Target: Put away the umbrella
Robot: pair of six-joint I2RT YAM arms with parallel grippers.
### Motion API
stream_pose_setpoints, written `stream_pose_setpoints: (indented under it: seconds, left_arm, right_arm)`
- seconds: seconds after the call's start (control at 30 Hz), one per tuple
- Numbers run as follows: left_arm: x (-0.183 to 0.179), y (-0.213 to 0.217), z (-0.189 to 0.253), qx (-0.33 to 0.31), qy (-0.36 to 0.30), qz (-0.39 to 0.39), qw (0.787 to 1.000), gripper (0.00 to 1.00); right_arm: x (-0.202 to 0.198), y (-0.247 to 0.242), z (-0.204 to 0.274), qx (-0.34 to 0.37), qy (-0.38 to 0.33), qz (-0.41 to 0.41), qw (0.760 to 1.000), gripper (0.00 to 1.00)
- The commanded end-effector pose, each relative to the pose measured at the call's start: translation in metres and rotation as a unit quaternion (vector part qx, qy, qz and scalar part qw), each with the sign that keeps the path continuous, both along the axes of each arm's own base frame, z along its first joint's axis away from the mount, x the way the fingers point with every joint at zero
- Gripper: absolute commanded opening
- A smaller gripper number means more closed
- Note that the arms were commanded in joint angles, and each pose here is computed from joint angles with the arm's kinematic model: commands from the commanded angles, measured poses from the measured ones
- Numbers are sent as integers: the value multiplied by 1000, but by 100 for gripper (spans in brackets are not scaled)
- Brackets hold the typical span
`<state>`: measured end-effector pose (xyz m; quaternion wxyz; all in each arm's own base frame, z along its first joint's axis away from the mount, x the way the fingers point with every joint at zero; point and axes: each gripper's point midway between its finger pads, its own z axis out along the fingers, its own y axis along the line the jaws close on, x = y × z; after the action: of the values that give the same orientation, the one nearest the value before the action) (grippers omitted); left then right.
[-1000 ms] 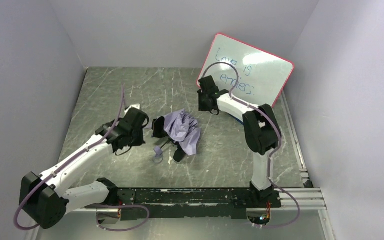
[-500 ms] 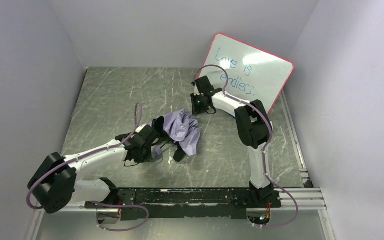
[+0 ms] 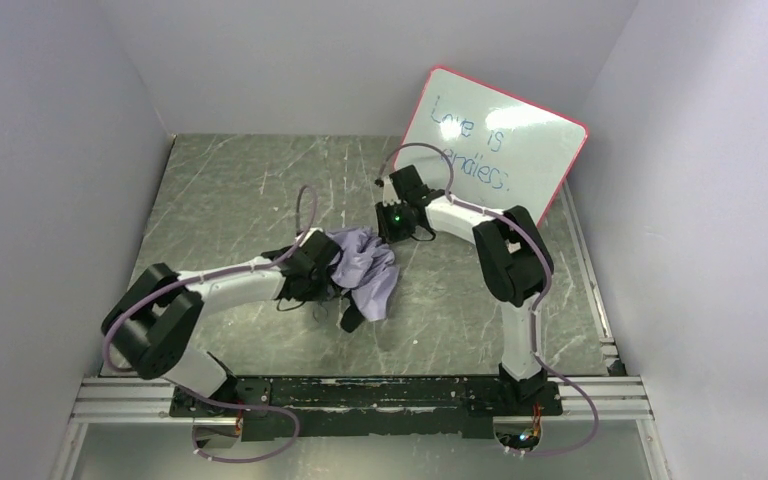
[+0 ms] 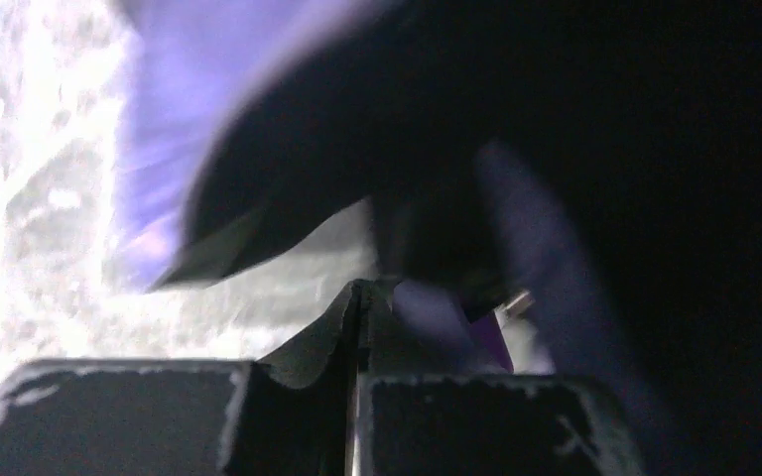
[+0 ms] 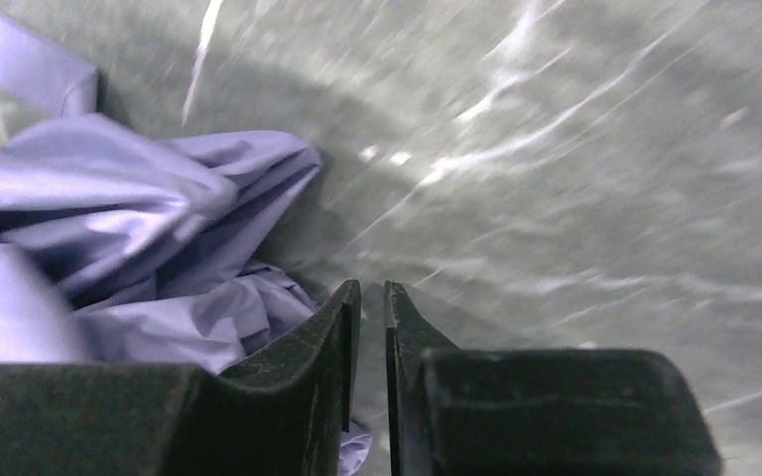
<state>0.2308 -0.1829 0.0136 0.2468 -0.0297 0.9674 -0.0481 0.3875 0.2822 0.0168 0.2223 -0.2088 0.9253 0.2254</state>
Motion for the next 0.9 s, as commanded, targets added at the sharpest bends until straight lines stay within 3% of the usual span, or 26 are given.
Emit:
stream_pose_setpoints:
  seconds: [0.0,0.27,0.53,0.7,0.87]
  left_arm:
    - [46,-27,13,-5,-60,-10,998,5]
    - [74,-32,20,19,-68,-16,997,5]
    - [66,9,32,55,-59,4,997,5]
    - [55,33,49,72,-59,22,995,21]
    - [51,52,84,79,-95,25,992,35]
  right_arm:
    - [-66,17,-9,-3,60,39,997,19]
    - [-104,3,-11,-4,87,-13,996,18]
    - [-69,-54,20,-54,-19,-159,986,23]
    - [-51,-80,56,-77,-87,-198,973,29]
    - [-56,-84,76,-72,-117,-173,975,36]
